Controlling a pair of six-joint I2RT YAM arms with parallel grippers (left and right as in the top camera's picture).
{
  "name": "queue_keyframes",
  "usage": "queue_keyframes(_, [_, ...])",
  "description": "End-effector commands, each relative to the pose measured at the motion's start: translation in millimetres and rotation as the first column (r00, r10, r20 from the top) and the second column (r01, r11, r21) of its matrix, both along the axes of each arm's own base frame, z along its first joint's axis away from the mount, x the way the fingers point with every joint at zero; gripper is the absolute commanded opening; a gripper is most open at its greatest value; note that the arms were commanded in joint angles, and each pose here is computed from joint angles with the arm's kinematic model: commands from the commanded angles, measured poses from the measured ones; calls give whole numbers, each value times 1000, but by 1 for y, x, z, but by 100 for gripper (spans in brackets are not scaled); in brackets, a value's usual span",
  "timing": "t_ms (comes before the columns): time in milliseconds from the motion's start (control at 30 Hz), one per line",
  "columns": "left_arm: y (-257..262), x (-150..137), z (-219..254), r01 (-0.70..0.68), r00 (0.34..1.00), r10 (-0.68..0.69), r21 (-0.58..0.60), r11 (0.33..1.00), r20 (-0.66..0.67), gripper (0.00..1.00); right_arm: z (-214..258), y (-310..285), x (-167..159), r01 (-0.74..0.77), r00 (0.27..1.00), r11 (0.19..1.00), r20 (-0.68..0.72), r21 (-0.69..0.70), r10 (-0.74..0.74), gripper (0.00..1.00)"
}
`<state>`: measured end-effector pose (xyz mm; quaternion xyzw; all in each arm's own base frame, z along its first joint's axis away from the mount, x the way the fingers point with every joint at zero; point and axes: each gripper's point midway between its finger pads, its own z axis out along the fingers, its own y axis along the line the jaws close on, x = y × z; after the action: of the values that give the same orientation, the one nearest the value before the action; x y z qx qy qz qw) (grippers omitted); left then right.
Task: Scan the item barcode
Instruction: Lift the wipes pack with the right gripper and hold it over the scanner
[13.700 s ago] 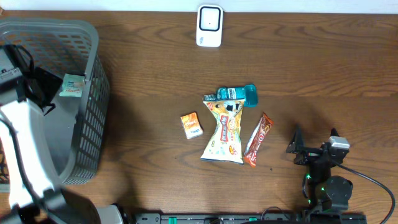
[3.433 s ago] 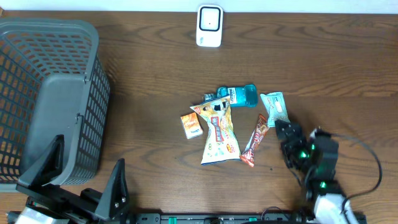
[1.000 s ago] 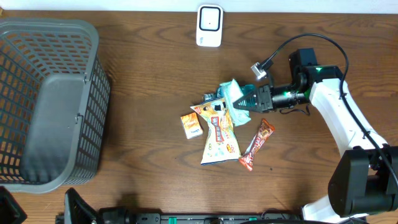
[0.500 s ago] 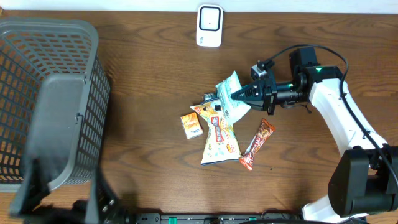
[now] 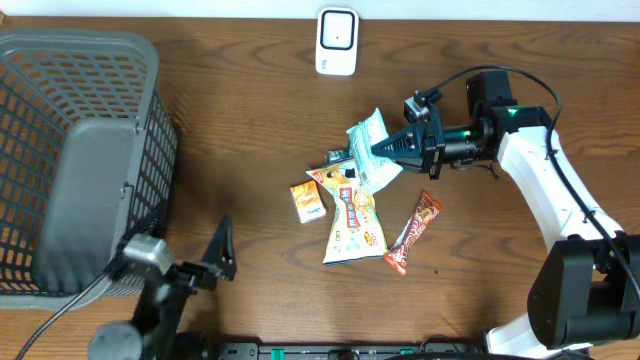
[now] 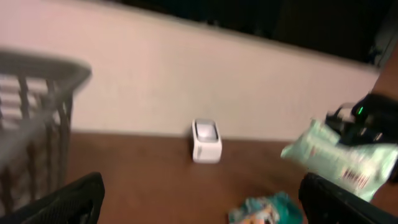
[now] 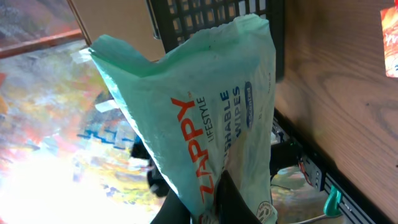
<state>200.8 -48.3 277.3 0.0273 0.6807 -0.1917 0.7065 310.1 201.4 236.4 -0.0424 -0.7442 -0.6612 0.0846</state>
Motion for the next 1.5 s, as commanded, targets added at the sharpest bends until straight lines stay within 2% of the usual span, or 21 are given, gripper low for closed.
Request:
queue_keyframes(0, [-5,6,-22,34,998,-35,-15,999,-43,100,-6,-2,3,10,1000,1000,-3,-23,-10,1])
queue_keyframes(167, [-4,16,-55,32,993,-35,-23,999,-111,100,-25,-5,8,41,999,989,-22,-141,-44,1])
queue_keyframes(333, [-3,19,-72,32,988,-35,-28,999,-148,100,-25,-5,8,50,995,988,-83,-147,-62,1])
queue_keyframes(533, [-4,18,-89,29,975,-37,-36,999,-218,100,-25,-5,9,52,995,988,-82,-147,-64,1])
queue_keyframes(667, [-4,14,-109,26,952,-39,-47,999,-305,99,-29,-6,20,69,997,983,39,-170,-64,1])
queue_keyframes(833, [-4,9,-127,21,925,-41,-56,998,-378,100,-64,-22,45,176,976,906,189,-385,-109,1])
queue_keyframes(933, [-4,7,-134,19,912,-42,-59,998,-407,100,-76,-32,58,227,954,859,280,-459,-102,1])
queue_keyframes(1200, [-5,-4,-160,11,856,-47,-72,997,-515,100,-73,-20,71,236,852,857,521,-459,45,1])
queue_keyframes(1300, [-6,-10,-170,8,828,-50,-77,997,-558,100,-80,-20,84,299,813,799,578,-522,73,1])
queue_keyframes(1467, [-7,-20,-186,1,781,-54,-85,996,-623,100,-86,-8,108,410,698,700,695,-585,172,1])
